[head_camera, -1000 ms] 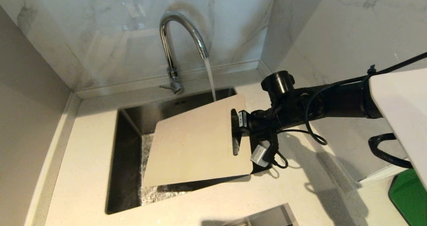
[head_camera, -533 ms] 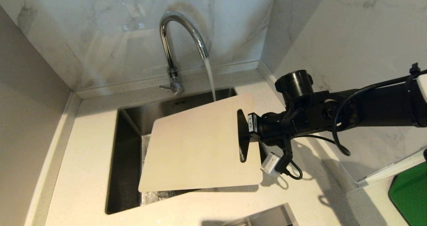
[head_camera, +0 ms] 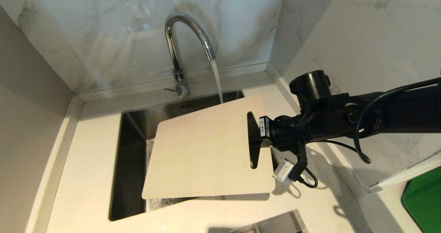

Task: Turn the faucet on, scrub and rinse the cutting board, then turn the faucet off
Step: Scrub the cutting board underwater

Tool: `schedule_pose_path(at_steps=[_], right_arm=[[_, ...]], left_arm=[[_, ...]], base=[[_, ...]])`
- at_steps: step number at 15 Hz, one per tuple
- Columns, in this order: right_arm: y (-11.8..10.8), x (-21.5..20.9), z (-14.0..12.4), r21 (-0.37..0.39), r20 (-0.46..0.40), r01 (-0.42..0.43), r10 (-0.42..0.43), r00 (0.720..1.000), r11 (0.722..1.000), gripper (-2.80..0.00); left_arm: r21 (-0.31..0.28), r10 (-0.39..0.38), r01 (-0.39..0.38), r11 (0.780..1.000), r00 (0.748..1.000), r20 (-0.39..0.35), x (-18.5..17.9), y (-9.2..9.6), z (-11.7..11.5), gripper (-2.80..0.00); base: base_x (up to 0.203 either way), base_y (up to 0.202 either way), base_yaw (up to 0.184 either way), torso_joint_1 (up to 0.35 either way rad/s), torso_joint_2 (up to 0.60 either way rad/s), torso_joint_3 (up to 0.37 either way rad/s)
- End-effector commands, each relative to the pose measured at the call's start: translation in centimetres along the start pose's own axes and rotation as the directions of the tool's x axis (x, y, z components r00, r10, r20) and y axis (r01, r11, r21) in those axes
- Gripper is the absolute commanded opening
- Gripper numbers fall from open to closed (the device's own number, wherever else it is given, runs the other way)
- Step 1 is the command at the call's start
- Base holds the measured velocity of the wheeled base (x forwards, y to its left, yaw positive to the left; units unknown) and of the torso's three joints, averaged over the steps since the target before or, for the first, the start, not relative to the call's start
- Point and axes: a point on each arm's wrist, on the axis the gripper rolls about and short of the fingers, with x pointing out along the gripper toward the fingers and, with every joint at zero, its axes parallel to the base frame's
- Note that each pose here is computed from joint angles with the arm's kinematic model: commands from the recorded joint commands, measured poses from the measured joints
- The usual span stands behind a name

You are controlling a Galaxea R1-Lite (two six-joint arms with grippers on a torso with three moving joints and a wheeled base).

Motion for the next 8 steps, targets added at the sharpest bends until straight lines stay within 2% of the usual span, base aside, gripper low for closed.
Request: schedule_pose_path(at_steps=[1, 3, 5, 8], right_arm=[[-0.1, -0.1, 0.0, -0.016, 0.0, 0.004, -0.004, 1.0, 1.0, -2.8], [-0.2, 0.0, -0.1, -0.016, -0.002, 0.006, -0.006, 1.0, 1.0, -2.8], [-0.3, -0.1, -0.1, -0.011, -0.003, 0.01, -0.01, 1.0, 1.0, -2.8], [-0.5, -0.3, -0.2, -0.015, -0.01, 0.015, -0.015, 1.0, 1.0, -2.8]], left_arm=[[-0.006, 0.007, -0.006, 1.0, 0.998, 0.06, -0.6, 0.0, 2.1, -2.8], [-0.016, 0.013, -0.012, 1.0, 0.997, 0.08, -0.8, 0.0, 5.8, -2.8], [-0.014, 0.029, -0.028, 1.0, 0.999, 0.041, 0.3, 0.1, 9.0, -2.8], [0.02, 0.048, -0.048, 0.999, 0.999, 0.017, 2.9, 0.1, 13.5, -2.8]], base=[[0.0, 0.0, 0.0, 0.0, 0.0, 0.0], [0.0, 0.0, 0.0, 0.0, 0.0, 0.0], [0.0, 0.0, 0.0, 0.0, 0.0, 0.0], [0.0, 0.0, 0.0, 0.0, 0.0, 0.0]])
